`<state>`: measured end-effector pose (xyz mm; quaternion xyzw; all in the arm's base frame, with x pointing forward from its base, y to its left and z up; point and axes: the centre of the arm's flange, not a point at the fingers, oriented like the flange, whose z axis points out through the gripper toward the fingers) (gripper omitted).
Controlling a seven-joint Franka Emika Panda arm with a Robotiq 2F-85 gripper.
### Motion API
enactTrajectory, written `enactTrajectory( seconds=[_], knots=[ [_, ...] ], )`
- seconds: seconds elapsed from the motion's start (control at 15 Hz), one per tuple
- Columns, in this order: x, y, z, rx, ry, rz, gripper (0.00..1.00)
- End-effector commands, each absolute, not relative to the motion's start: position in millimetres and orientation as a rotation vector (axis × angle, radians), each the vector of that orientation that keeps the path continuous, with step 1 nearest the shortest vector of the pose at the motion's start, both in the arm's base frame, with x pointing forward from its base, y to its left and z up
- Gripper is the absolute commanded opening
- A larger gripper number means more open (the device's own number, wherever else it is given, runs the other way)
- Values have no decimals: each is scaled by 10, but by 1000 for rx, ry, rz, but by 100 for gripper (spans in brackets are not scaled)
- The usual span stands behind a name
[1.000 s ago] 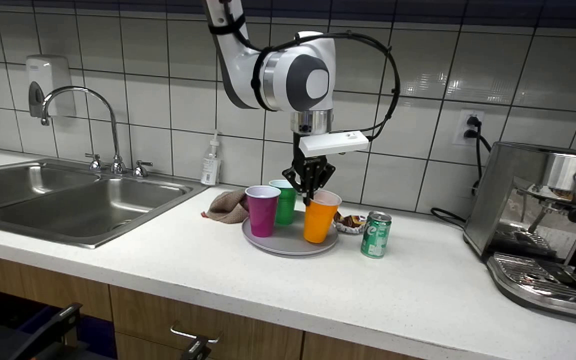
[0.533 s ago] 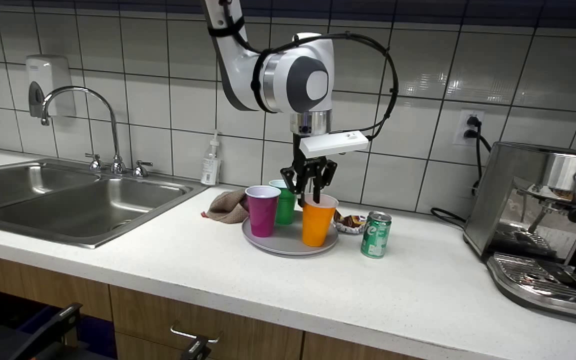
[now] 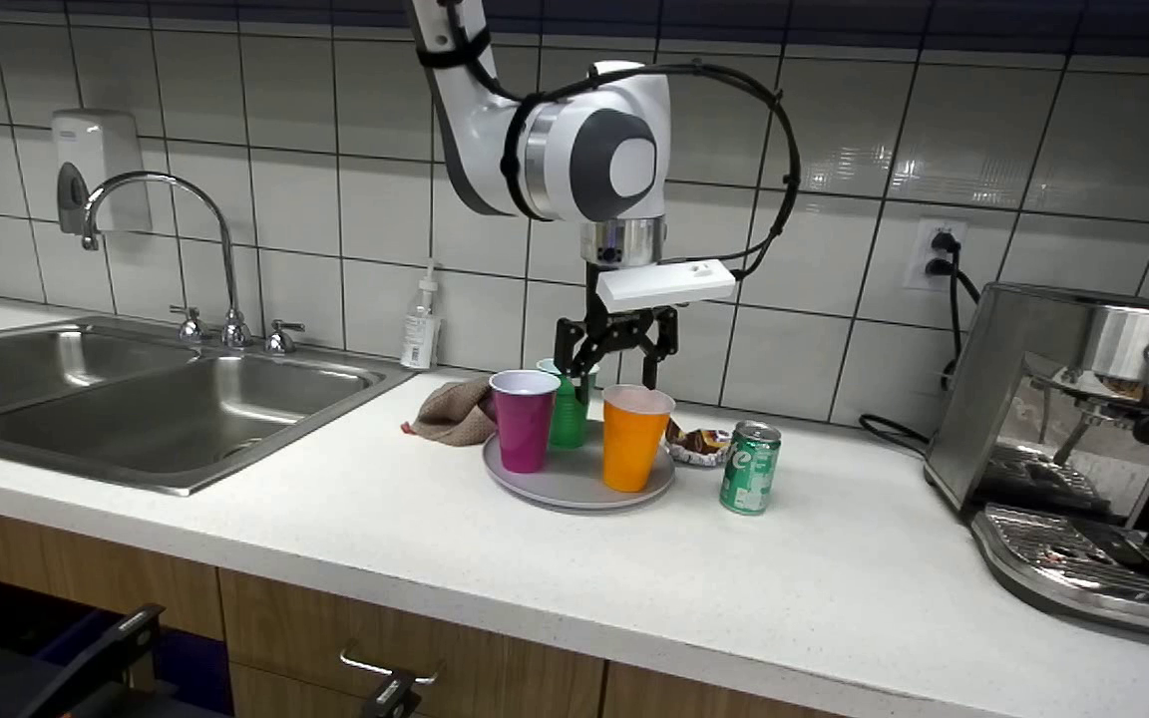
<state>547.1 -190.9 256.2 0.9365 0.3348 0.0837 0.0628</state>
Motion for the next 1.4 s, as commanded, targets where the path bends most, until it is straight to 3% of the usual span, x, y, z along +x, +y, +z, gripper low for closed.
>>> enactTrajectory(
  seconds=[0.0,1.33],
  knots=[
    [5454,-1932,2759,2891,922,301,100],
    [4638,-1619,3320,3072,380,511,100]
  ],
)
